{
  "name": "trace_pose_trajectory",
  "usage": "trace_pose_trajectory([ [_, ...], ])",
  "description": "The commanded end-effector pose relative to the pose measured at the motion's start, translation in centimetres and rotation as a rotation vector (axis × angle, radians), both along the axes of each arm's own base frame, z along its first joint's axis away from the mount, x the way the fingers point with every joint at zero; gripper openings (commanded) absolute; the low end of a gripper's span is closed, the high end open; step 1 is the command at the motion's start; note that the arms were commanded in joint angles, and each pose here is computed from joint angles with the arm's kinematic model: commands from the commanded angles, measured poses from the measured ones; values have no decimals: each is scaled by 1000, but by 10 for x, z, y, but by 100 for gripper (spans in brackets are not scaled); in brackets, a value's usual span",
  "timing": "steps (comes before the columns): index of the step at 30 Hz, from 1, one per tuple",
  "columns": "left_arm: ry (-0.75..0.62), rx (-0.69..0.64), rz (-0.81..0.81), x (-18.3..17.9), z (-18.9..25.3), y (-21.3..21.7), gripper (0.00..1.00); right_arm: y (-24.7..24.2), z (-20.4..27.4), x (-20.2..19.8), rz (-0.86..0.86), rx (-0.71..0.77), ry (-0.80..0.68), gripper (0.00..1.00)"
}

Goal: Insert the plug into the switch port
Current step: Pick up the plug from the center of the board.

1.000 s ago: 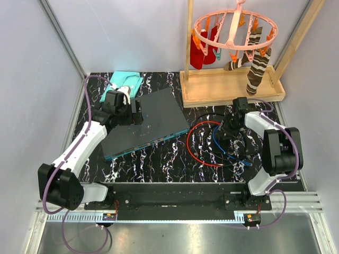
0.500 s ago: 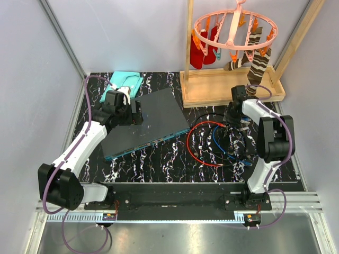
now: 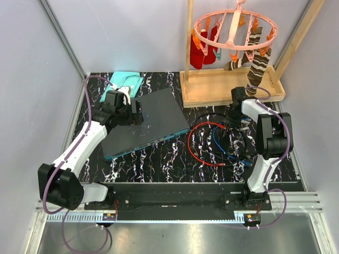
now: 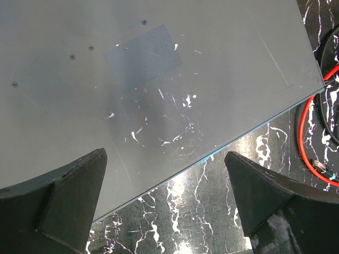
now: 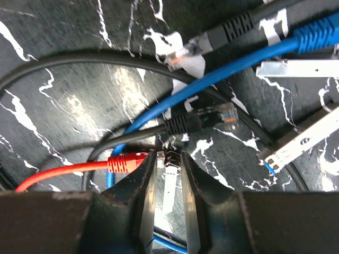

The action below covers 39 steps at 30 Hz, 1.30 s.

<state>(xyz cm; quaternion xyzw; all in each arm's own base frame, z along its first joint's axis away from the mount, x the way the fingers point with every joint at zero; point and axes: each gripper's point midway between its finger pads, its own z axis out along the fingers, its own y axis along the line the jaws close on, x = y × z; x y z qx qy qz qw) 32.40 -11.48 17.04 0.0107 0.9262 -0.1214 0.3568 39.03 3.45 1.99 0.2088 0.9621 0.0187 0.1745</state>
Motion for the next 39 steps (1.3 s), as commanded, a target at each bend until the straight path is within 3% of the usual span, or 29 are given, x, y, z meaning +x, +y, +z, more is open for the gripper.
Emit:
trace_pose_trajectory([
  [1, -47, -40, -38, 9, 16, -10, 99, -6, 1, -19, 0, -17, 35, 29],
  [14, -43, -62, -62, 7, 14, -18, 99, 0, -1, -39, -17, 28, 31, 29],
  [22, -45, -66, -69, 5, 15, -20, 99, -1, 26, -37, -26, 37, -58, 46],
  [39, -52, -61, -72, 4, 17, -20, 99, 10, 0, -39, -23, 96, -12, 32],
])
